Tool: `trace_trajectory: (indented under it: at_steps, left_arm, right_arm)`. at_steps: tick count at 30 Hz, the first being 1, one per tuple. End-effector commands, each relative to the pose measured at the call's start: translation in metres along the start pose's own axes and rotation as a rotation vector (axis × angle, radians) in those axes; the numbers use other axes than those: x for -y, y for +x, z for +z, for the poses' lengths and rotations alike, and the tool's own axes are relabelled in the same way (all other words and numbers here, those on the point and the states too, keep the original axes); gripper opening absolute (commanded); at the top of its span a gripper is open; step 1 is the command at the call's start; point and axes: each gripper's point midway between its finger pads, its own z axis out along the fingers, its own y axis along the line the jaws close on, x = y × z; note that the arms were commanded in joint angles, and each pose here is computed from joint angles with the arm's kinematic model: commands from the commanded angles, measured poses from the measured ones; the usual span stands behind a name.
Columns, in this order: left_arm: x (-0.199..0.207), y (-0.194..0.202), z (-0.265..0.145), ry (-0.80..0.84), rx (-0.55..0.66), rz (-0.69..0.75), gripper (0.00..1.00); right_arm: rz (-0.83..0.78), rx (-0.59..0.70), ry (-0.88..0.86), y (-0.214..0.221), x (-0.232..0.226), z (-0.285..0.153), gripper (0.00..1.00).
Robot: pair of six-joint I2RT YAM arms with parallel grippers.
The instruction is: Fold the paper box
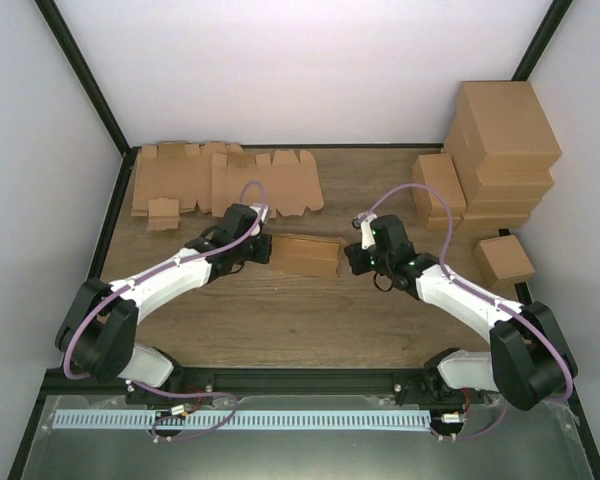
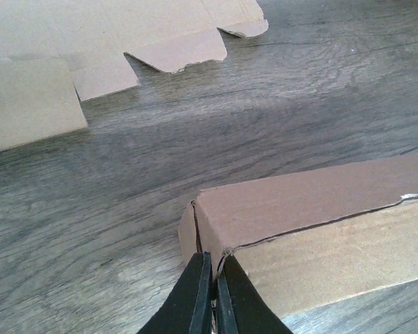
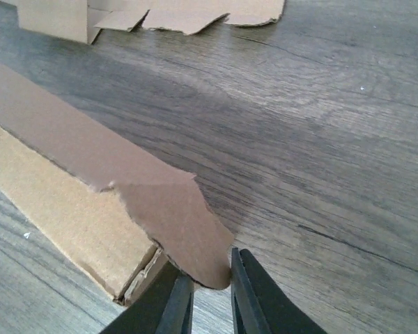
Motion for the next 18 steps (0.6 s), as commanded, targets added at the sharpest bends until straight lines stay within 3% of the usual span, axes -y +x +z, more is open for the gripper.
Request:
trace_trajectory:
  at_steps: [1,5,9,18]
  left_arm:
    - [-0.001,0.021,0.000,-0.013,-0.068,-0.003,0.04]
    - [0.004,0.023,0.002,-0.017,-0.067,-0.005,0.04]
    - [0.007,0.023,0.005,-0.021,-0.069,-0.003,0.04]
    - [0.012,0.021,0.006,-0.034,-0.067,0.015,0.04]
  right_arm:
    - [0.016,0.030,-0.065,-0.025,-0.016,-0.008,0.14]
    - [0.053,-0.024,-0.129,-0.020,-0.028,-0.007,0.12]
    - [0.064,-0.055,-0.131,-0.016,-0.032,-0.006,0.16]
    - [0.070,-0.072,-0.133,-0.014,-0.033,-0.004,0.16]
